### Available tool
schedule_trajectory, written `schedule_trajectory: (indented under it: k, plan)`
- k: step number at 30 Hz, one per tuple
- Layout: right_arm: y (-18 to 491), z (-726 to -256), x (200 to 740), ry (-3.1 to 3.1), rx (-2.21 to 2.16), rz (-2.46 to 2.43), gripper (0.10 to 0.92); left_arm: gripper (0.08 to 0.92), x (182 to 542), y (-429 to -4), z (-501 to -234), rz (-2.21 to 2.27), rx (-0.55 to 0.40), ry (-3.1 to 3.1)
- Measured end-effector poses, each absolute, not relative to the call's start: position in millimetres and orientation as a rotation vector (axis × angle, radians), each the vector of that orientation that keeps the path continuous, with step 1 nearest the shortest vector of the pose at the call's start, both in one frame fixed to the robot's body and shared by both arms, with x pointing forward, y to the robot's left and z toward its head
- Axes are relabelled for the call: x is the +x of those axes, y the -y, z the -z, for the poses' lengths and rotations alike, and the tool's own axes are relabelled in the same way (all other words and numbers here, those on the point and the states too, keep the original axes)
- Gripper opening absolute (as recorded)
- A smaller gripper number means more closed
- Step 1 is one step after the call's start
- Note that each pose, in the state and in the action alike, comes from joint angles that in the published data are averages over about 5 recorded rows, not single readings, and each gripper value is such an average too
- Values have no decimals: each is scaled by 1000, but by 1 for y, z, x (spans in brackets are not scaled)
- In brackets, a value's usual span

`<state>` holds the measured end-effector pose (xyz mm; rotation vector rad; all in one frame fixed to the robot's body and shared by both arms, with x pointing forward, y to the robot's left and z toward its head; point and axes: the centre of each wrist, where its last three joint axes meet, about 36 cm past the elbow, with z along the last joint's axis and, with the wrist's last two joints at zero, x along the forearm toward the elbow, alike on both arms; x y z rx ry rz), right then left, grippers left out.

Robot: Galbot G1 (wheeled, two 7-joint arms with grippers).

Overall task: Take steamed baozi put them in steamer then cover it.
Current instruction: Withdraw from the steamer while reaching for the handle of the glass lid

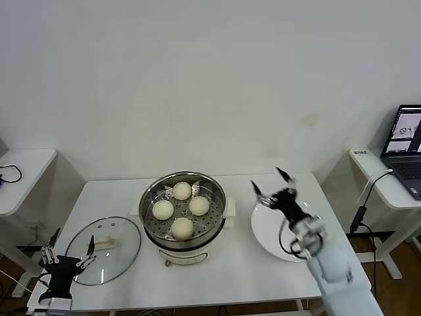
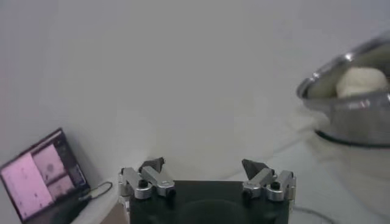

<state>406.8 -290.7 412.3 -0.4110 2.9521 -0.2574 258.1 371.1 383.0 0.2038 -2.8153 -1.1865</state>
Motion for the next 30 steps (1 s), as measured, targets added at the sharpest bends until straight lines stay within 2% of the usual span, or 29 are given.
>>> schedule_trajectory:
  k: [9, 17, 23, 30]
  plan:
    - [315, -374, 338, -3037, -151, 186, 823, 823, 253, -404, -356, 1800, -11, 2481]
    - [325, -356, 299, -3096, -49, 167, 823, 823, 266, -424, -329, 2136, -170, 2167]
    - [326, -348, 283, -3130, -11, 150, 823, 823, 285, -434, -316, 2247, -227, 2034]
    - [323, -340, 270, -3153, 19, 132, 823, 823, 308, -443, -309, 2311, -251, 1952]
